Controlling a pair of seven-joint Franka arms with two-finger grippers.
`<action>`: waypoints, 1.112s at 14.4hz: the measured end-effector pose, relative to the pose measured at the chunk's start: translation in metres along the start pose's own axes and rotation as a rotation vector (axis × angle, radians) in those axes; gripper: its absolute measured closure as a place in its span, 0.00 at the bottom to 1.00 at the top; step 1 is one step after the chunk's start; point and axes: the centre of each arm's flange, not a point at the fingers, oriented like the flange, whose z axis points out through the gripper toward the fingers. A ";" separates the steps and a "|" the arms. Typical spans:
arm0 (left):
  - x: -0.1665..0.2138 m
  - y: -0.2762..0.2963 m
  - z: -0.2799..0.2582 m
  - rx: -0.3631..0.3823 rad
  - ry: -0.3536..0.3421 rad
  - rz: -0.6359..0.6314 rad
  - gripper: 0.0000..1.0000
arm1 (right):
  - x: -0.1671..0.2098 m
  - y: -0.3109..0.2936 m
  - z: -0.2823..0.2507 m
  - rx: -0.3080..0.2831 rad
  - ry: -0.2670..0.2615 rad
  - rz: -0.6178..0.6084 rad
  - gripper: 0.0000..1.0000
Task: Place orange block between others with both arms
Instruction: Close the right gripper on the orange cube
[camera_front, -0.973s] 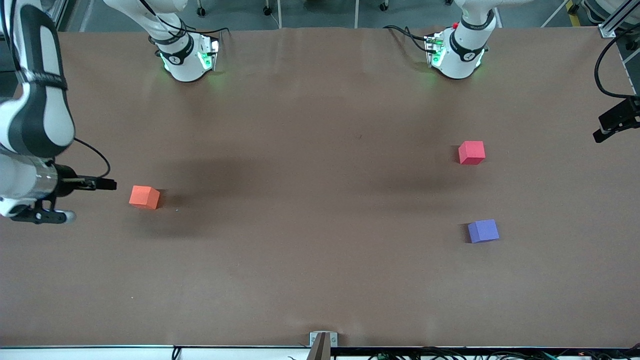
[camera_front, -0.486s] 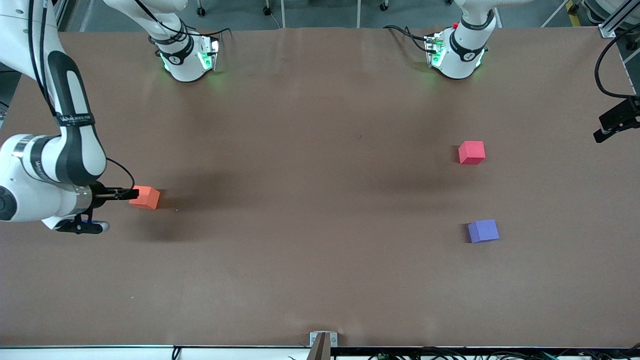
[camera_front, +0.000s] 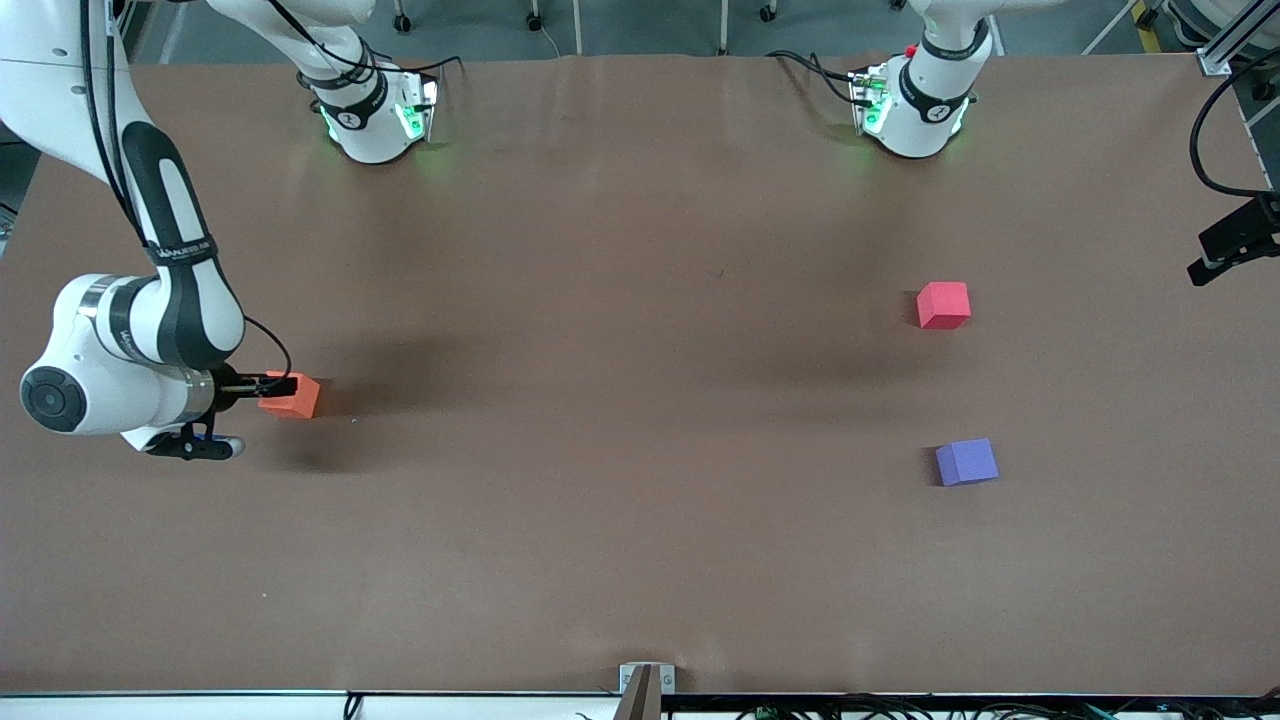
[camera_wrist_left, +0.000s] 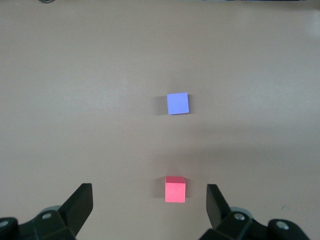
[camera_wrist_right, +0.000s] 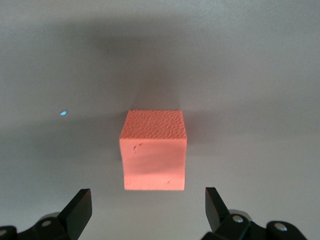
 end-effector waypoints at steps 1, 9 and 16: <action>0.000 -0.002 0.000 0.000 0.000 -0.004 0.00 | 0.003 0.003 0.005 -0.007 0.008 0.001 0.00; 0.000 -0.006 0.000 0.001 0.002 -0.011 0.00 | 0.011 0.015 0.033 -0.002 -0.013 0.015 0.00; 0.000 -0.006 0.000 0.001 0.002 -0.011 0.00 | 0.014 0.013 0.021 -0.001 -0.004 0.011 0.00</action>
